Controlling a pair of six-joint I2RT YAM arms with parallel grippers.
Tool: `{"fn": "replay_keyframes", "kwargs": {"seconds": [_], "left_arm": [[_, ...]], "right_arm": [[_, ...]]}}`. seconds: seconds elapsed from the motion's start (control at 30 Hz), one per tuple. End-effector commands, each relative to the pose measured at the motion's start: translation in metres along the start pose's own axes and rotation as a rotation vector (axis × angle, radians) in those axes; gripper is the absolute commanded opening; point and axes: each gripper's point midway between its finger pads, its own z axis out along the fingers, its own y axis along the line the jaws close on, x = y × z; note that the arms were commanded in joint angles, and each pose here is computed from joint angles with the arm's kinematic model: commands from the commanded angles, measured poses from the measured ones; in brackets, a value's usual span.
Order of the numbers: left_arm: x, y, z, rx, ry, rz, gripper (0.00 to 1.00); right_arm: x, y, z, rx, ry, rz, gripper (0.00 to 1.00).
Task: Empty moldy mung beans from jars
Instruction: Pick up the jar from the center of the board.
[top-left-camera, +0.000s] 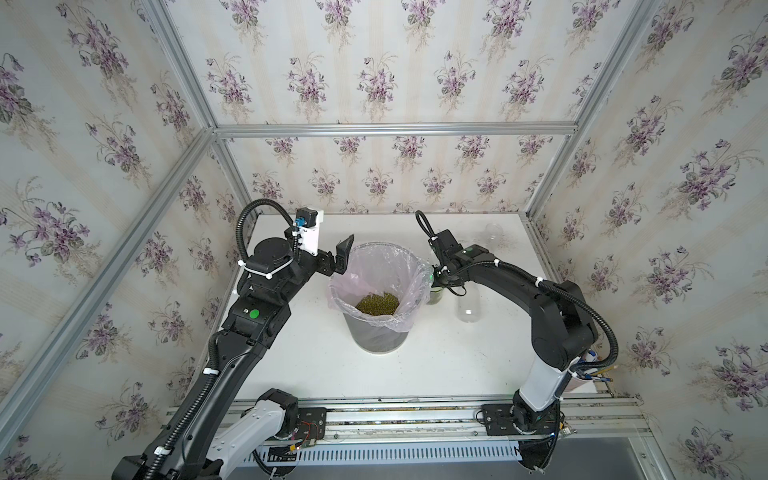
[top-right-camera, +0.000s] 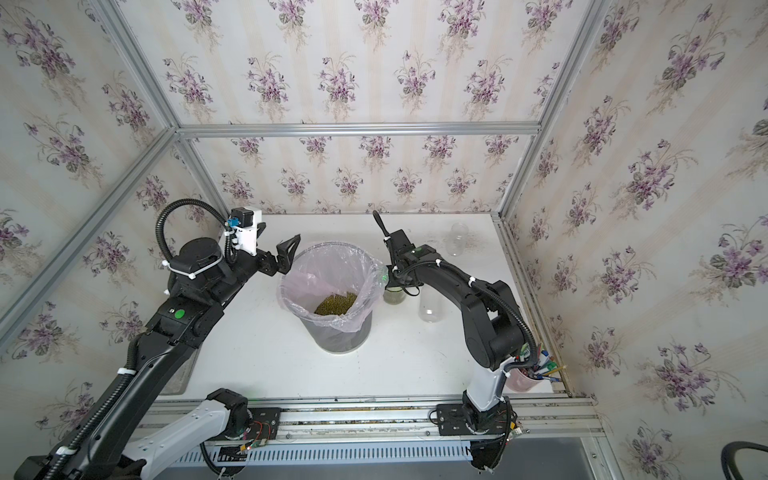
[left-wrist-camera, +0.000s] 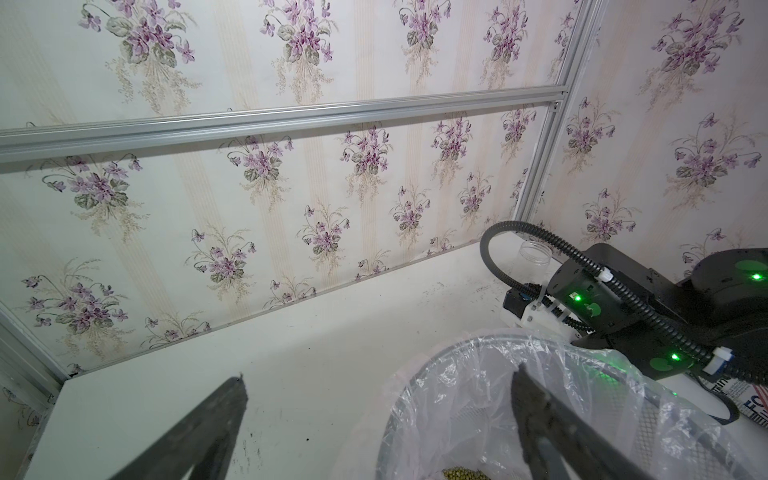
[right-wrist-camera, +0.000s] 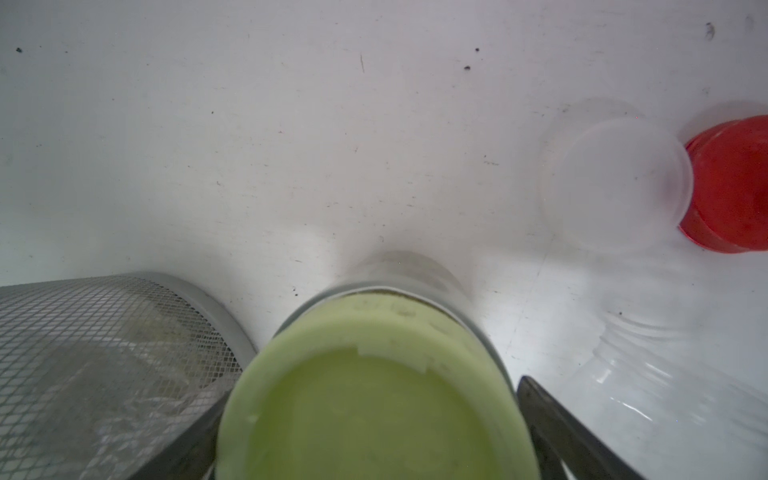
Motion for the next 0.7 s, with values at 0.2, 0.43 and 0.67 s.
{"fn": "replay_keyframes", "kwargs": {"seconds": [0.2, 0.43, 0.67], "left_arm": [[-0.0066, 0.0018, -0.0006, -0.006, -0.024, -0.017, 1.0], [-0.0061, 0.0025, 0.0004, -0.004, -0.022, -0.024, 1.0], [-0.0052, 0.0036, 0.0014, -0.007, -0.019, -0.028, 1.0]], "right_arm": [[0.0043, -0.0037, 0.003, 0.022, 0.027, 0.001, 0.9], [0.0058, -0.0057, 0.0029, 0.035, 0.036, -0.009, 0.8], [0.0049, -0.0052, -0.0042, 0.033, 0.034, -0.018, 0.69]]}}
